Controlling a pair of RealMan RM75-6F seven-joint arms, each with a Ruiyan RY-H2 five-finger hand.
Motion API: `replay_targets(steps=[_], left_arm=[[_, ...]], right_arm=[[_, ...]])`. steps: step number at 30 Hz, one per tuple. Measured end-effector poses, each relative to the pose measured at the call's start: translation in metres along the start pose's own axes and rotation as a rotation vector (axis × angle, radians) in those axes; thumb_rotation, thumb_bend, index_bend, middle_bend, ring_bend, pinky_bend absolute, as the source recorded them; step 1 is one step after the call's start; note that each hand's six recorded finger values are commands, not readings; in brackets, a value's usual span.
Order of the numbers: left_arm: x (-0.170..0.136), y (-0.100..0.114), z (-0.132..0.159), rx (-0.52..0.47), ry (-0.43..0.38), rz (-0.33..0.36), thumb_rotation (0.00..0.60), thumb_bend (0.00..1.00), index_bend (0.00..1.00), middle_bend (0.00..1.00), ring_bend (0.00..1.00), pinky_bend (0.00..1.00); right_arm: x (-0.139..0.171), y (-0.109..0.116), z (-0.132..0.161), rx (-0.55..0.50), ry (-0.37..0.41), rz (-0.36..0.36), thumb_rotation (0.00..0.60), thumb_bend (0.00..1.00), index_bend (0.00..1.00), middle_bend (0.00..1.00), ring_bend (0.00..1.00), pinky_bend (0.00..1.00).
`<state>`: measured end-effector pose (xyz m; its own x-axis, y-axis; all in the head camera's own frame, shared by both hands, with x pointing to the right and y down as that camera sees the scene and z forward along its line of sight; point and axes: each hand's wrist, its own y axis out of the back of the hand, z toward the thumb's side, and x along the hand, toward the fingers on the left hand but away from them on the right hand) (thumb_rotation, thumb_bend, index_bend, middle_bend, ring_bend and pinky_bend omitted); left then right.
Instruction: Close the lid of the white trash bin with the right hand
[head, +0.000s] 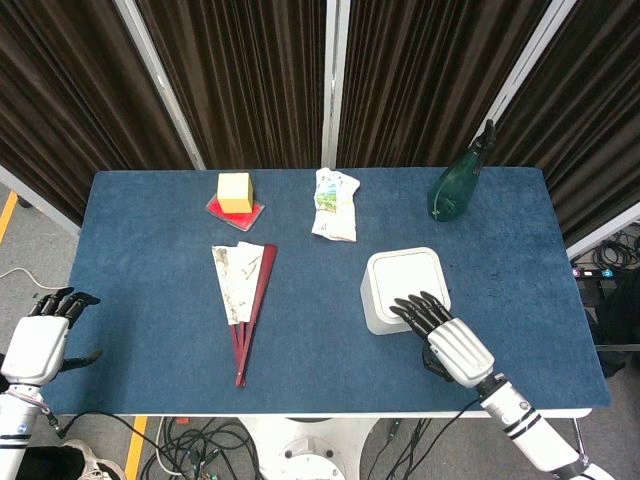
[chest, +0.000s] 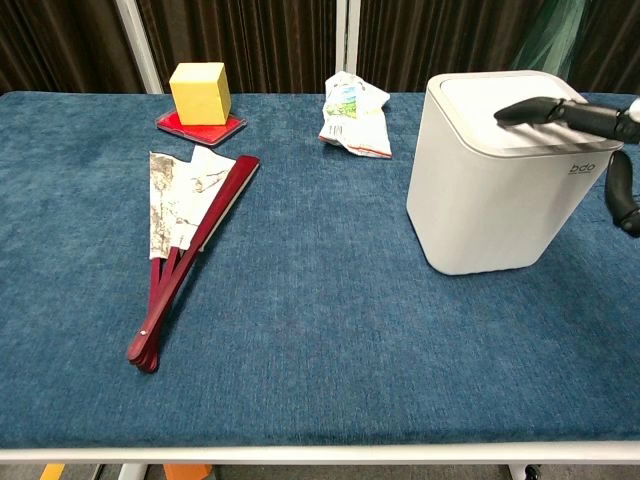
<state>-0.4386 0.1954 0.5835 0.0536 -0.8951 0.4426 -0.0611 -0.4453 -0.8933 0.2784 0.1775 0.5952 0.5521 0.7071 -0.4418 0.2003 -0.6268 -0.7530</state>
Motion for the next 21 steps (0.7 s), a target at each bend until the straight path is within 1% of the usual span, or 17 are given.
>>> replay_targets(steps=[2, 4, 5, 7, 10, 11, 13, 14, 16, 17, 21], left_arm=[[0.000, -0.001, 0.000, -0.002, 0.000, -0.001, 0.600, 0.00, 0.28, 0.24, 0.12, 0.20], [0.000, -0.002, 0.001, -0.004, -0.001, -0.002, 0.600, 0.00, 0.28, 0.24, 0.12, 0.20], [0.000, -0.002, 0.001, -0.004, -0.001, -0.001, 0.600, 0.00, 0.28, 0.24, 0.12, 0.20], [-0.001, -0.003, 0.001, -0.005, -0.001, -0.001, 0.600, 0.00, 0.28, 0.24, 0.12, 0.20], [-0.001, -0.003, 0.001, -0.007, -0.001, 0.002, 0.600, 0.00, 0.28, 0.24, 0.12, 0.20], [-0.001, -0.003, 0.001, -0.007, -0.002, 0.002, 0.600, 0.00, 0.28, 0.24, 0.12, 0.20], [-0.001, -0.002, 0.002, -0.007, -0.004, 0.005, 0.600, 0.00, 0.28, 0.24, 0.12, 0.20], [-0.002, -0.001, 0.002, -0.007, -0.005, 0.008, 0.600, 0.00, 0.28, 0.24, 0.12, 0.20], [-0.002, -0.001, 0.003, -0.009, -0.006, 0.012, 0.600, 0.00, 0.28, 0.24, 0.12, 0.20], [-0.002, 0.000, 0.003, -0.010, -0.006, 0.015, 0.600, 0.00, 0.28, 0.24, 0.12, 0.20], [-0.003, -0.001, 0.005, -0.018, -0.005, 0.016, 0.600, 0.00, 0.28, 0.24, 0.12, 0.20]], right_arm=[[0.003, 0.015, 0.001, 0.020, 0.011, -0.076, 0.600, 0.85, 0.00, 0.01, 0.00, 0.00], [0.008, 0.028, 0.000, 0.049, 0.008, -0.143, 0.600, 0.80, 0.00, 0.01, 0.00, 0.00], [0.013, 0.036, -0.003, 0.075, -0.005, -0.182, 0.600, 0.77, 0.00, 0.00, 0.00, 0.00], [0.024, 0.044, -0.011, 0.121, -0.043, -0.222, 0.600, 0.69, 0.00, 0.00, 0.00, 0.00], [0.044, 0.050, -0.032, 0.177, -0.145, -0.262, 0.600, 0.57, 0.00, 0.00, 0.00, 0.00], [0.052, 0.051, -0.043, 0.194, -0.194, -0.270, 0.600, 0.53, 0.00, 0.00, 0.00, 0.00], [0.065, 0.050, -0.061, 0.217, -0.276, -0.270, 0.600, 0.47, 0.00, 0.00, 0.00, 0.00], [0.075, 0.049, -0.074, 0.229, -0.335, -0.265, 0.600, 0.44, 0.00, 0.00, 0.00, 0.00], [0.090, 0.047, -0.094, 0.247, -0.426, -0.254, 0.600, 0.41, 0.00, 0.00, 0.00, 0.00], [0.101, 0.046, -0.107, 0.262, -0.484, -0.247, 0.600, 0.40, 0.00, 0.00, 0.00, 0.00], [0.129, 0.044, -0.144, 0.322, -0.634, -0.226, 0.600, 0.37, 0.00, 0.00, 0.00, 0.00]])
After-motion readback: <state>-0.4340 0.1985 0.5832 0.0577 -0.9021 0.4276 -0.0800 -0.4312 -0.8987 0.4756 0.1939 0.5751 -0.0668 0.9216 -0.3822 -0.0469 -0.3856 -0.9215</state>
